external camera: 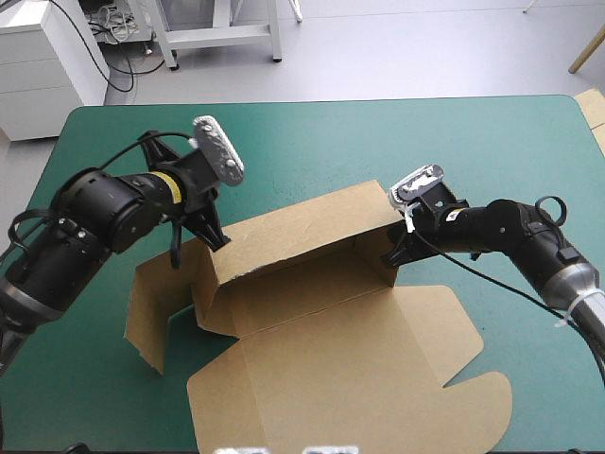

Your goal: Fold the box

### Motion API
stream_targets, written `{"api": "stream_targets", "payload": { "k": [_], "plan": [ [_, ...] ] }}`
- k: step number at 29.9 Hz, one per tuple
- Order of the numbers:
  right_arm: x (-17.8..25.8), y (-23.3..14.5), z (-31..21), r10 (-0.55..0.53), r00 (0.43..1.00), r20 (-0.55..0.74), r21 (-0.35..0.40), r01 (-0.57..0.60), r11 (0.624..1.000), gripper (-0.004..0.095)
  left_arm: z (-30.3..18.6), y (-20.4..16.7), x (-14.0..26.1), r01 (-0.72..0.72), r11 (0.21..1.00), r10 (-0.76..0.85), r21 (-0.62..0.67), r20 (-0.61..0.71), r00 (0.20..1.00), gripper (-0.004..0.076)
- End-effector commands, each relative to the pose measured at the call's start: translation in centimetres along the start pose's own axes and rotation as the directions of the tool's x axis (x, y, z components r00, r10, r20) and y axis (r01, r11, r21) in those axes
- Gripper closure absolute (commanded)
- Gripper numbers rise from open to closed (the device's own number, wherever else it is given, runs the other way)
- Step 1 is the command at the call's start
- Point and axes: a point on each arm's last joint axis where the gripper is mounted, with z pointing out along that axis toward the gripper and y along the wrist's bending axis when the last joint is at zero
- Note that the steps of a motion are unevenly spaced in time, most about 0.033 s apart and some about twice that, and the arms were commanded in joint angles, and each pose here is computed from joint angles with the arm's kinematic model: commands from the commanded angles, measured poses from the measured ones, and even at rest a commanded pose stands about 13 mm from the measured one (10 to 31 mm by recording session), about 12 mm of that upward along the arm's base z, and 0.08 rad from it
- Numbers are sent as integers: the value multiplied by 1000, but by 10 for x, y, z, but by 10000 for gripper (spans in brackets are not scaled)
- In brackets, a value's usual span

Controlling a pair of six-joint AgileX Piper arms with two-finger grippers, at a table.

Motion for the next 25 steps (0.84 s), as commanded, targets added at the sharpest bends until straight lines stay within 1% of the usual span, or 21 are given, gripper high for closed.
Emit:
{"api": "stream_targets", "payload": {
  "k": [1,7,10,13,17,20,25],
  "plan": [
    [-13,1,-15,-12,996,84,33,9,999,928,-15,31,10,177,980,-172,-86,63,983,710],
    [-19,1,-19,-2,995,101,36,-1,999,928,-15,60,32,396,900,-391,-184,68,918,717],
    [-25,-3,-26,29,994,107,77,-38,996,928,-15,65,37,458,866,-452,-199,77,889,717],
    [-28,-10,-36,50,994,102,165,-66,984,928,-15,66,36,459,865,-452,-202,84,888,717],
    [-27,-18,-45,70,995,68,274,-86,958,929,-15,67,35,459,864,-447,-206,105,888,717],
    [-24,-21,-44,95,994,52,294,-106,950,929,-15,67,34,459,864,-444,-208,119,888,717],
    [-25,-22,-43,113,991,66,295,-127,947,928,-16,68,33,461,863,-442,-207,132,887,717]
  ]
}}
